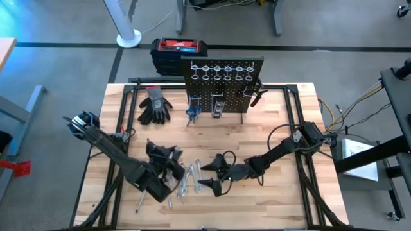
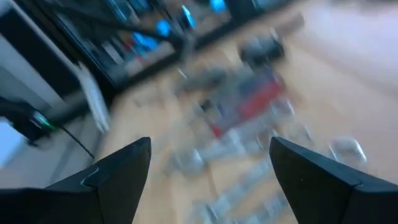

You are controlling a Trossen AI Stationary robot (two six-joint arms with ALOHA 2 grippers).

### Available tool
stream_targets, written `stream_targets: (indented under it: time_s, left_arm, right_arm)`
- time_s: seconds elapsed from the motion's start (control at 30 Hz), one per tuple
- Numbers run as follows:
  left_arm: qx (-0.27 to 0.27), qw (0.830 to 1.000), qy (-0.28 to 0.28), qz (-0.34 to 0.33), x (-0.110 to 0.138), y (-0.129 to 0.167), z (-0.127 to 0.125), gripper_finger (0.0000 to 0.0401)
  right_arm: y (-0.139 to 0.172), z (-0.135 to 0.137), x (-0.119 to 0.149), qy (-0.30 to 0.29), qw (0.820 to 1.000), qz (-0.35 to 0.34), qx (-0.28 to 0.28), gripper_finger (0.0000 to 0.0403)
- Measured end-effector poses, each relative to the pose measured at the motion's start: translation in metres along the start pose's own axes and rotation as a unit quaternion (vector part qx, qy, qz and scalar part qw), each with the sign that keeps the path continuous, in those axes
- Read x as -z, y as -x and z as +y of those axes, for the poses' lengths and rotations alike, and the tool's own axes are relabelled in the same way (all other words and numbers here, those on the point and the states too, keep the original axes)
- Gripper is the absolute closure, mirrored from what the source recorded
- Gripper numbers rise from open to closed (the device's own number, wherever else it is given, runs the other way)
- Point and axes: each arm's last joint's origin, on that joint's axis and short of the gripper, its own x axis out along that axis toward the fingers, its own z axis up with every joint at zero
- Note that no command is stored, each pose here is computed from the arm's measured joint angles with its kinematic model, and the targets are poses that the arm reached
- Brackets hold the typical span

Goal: Hang tools onto peg board
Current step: Hang the grey screwdriver on the pegboard

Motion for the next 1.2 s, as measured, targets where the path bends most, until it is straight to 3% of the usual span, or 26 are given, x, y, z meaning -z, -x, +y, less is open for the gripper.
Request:
stream_targets:
  time_s: [0.1, 0.3, 0.4, 0.6, 0.7, 1.0, 1.2]
  left_arm:
    - [0.024, 0.999, -0.022, -0.034, -0.014, 0.003, -0.015, 0.029]
    - [0.048, 0.995, -0.048, -0.069, -0.03, 0.009, -0.032, 0.029]
    - [0.056, 0.995, -0.051, -0.07, -0.036, 0.011, -0.036, 0.029]
    - [0.096, 0.993, -0.046, -0.053, -0.045, 0.014, -0.047, 0.029]
    - [0.109, 0.991, -0.046, -0.061, -0.048, 0.016, -0.052, 0.029]
    - [0.12, 0.989, -0.045, -0.072, -0.053, 0.017, -0.057, 0.029]
    - [0.116, 0.99, -0.021, -0.079, -0.057, 0.011, -0.058, 0.029]
  right_arm:
    - [0.001, 0.006, -0.01, 0.023, 0.998, -0.056, -0.019, 0.0082]
    - [0.002, 0.006, -0.03, 0.074, 0.984, -0.162, 0.019, 0.0082]
    - [0.001, 0.003, -0.042, 0.094, 0.976, -0.195, 0.006, 0.0083]
    - [-0.01, -0.005, -0.064, 0.102, 0.973, -0.183, -0.096, 0.0103]
    - [-0.014, -0.003, -0.07, 0.111, 0.97, -0.18, -0.121, 0.0118]
    - [-0.014, 0.005, -0.072, 0.127, 0.962, -0.171, -0.171, 0.0195]
    - [-0.015, 0.003, -0.074, 0.116, 0.965, -0.18, -0.148, 0.0257]
